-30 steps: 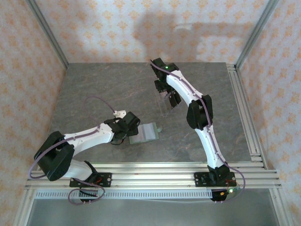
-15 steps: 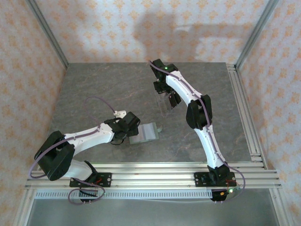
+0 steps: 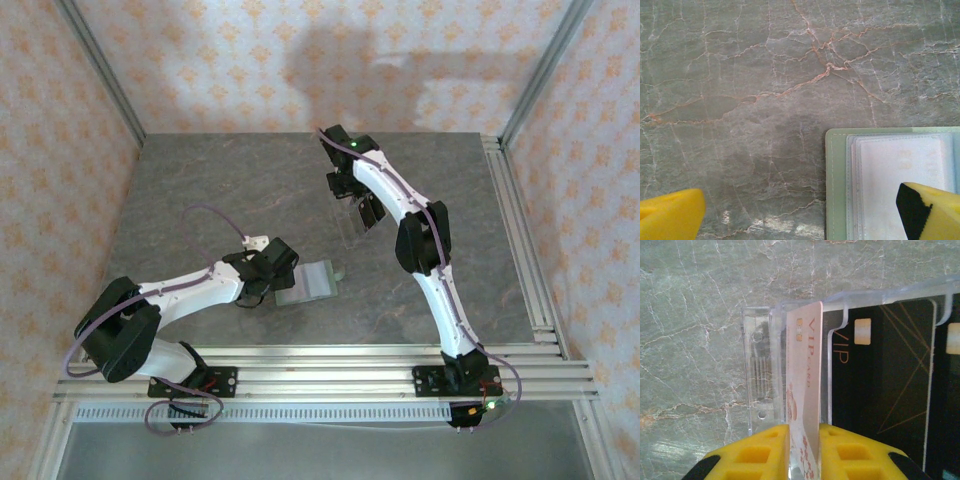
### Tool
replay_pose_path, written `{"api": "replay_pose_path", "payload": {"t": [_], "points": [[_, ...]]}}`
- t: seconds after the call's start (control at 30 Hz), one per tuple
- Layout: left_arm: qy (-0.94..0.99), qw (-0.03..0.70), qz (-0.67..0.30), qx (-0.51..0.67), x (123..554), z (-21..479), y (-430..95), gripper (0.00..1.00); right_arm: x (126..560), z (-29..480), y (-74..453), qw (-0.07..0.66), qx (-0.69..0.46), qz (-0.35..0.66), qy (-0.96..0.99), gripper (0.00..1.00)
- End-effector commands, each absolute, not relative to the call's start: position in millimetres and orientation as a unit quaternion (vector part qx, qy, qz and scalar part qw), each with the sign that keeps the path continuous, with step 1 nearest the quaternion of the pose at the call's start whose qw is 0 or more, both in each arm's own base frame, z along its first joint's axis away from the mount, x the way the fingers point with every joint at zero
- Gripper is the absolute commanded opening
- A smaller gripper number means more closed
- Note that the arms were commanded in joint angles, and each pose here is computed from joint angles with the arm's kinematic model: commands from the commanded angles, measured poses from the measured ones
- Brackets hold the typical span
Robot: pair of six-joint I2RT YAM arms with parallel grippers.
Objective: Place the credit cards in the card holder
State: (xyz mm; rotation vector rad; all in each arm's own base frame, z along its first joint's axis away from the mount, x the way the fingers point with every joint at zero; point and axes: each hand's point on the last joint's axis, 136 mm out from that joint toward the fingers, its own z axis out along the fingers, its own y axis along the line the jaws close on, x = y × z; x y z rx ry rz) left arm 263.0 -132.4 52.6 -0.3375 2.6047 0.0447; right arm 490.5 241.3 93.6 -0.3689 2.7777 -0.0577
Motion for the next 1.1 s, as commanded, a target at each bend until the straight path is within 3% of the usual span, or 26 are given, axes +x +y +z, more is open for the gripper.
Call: {"api": "replay_pose_path", "payload": {"t": [0.0, 0.6, 0.73, 1.07], "points": [[0.959, 0.256, 0.024, -0.121, 266, 55, -130, 1.0, 495, 99, 239, 0.173, -0.12, -0.016, 0.977, 0.2], [0.959, 0.257, 0.026, -0.119, 267, 57, -130, 1.0, 496, 97, 244, 0.167, -0.114, 0.006, 0.979, 0.06], [0.958, 0.258, 0.025, -0.118, 267, 59, -131, 1.0, 497, 112, 245, 0.176, -0.114, 0.016, 0.978, 0.0], [0.957, 0.262, 0.042, -0.117, 271, 66, -124, 1.0, 491, 176, 255, 0.222, -0.11, 0.072, 0.966, 0.0]]}}
